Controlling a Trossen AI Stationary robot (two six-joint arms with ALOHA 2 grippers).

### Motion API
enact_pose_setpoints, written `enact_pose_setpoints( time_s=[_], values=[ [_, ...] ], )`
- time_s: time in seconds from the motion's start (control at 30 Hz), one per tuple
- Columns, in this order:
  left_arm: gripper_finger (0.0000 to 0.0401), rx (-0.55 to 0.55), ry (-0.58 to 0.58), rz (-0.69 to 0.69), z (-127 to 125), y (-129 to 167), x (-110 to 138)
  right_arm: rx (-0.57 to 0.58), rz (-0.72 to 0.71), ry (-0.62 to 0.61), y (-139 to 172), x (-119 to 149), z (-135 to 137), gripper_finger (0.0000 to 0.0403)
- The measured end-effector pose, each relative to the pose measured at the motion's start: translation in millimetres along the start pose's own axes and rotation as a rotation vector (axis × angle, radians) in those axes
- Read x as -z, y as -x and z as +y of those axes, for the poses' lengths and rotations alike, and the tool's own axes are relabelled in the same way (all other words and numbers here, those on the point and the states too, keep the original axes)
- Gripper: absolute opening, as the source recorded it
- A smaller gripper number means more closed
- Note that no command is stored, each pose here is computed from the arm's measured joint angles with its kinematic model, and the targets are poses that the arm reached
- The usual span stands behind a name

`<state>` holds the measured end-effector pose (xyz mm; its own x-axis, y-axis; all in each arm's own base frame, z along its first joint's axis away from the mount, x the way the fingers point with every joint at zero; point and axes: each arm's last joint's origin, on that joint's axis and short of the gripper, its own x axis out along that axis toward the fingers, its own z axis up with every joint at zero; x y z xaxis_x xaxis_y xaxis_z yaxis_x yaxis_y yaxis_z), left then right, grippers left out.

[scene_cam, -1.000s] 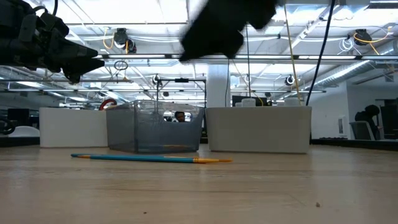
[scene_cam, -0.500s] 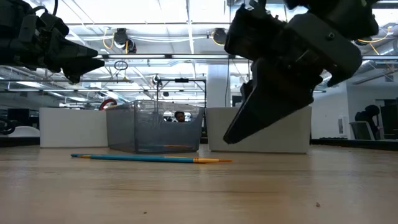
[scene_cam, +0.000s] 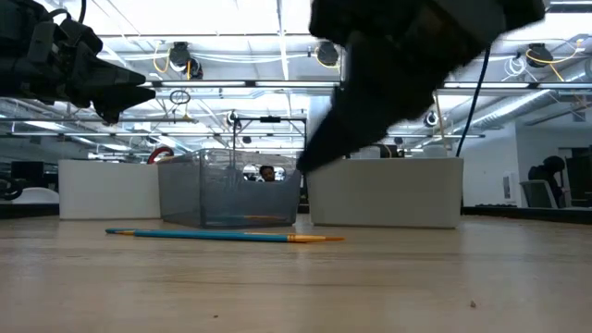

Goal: Pick & Place Paint Supplies
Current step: Put the blue paintbrush into the black bin

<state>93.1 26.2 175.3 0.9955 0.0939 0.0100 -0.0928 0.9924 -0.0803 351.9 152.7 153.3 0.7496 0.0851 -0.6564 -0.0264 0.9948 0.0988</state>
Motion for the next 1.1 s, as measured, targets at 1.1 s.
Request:
enact_pose_setpoints(
  time_s=[1.1],
  values=[
    [0.0214, -0.002, 0.001, 0.0, 0.1, 0.0, 0.0, 0.133, 0.252, 0.014, -26.4, 18.1, 1.3, 0.0141]
  ],
)
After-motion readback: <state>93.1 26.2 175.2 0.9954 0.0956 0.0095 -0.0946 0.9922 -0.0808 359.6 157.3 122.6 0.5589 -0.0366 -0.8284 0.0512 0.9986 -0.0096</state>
